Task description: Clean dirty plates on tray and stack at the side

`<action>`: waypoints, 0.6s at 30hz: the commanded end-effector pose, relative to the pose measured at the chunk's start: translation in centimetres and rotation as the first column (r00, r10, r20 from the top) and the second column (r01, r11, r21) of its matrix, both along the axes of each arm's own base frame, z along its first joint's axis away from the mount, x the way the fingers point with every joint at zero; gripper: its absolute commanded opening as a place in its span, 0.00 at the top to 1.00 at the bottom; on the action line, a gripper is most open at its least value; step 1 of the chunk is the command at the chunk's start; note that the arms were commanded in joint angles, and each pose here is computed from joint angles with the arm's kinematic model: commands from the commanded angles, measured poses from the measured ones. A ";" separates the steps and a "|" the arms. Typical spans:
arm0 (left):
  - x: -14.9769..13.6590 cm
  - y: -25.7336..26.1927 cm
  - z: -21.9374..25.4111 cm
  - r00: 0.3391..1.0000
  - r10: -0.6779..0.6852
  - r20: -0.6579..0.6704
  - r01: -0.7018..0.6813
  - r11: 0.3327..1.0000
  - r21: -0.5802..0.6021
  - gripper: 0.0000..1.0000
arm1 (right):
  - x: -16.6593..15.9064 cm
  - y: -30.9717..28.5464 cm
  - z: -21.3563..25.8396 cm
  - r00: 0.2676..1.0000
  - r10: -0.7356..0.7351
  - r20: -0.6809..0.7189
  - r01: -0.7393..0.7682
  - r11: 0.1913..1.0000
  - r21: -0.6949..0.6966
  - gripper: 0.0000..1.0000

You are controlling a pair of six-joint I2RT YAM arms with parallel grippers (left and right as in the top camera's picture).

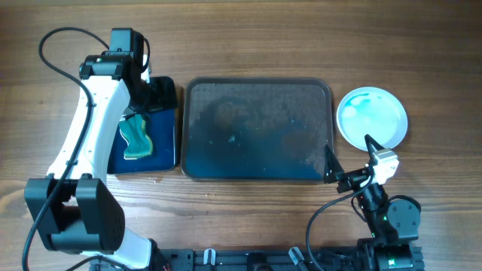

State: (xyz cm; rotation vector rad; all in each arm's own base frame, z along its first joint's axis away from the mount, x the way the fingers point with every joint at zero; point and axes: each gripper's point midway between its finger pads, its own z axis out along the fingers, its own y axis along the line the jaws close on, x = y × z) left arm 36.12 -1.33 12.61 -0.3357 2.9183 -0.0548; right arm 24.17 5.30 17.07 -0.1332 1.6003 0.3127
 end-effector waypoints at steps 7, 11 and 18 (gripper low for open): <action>0.3 -0.3 0.4 1.000 -0.014 0.014 0.015 1.000 -0.010 0.00 | -0.2 0.3 0.6 0.999 0.018 0.029 -0.018 1.000 0.020 0.00; 0.3 -0.3 0.4 1.000 -0.014 0.014 0.014 1.000 -0.010 0.00 | -0.2 0.3 0.5 1.000 0.018 0.025 -0.018 1.000 0.020 0.00; 0.3 -0.3 0.4 1.000 -0.014 0.014 0.015 1.000 -0.010 0.00 | -0.2 0.3 0.5 1.000 0.018 0.025 -0.018 1.000 0.020 0.00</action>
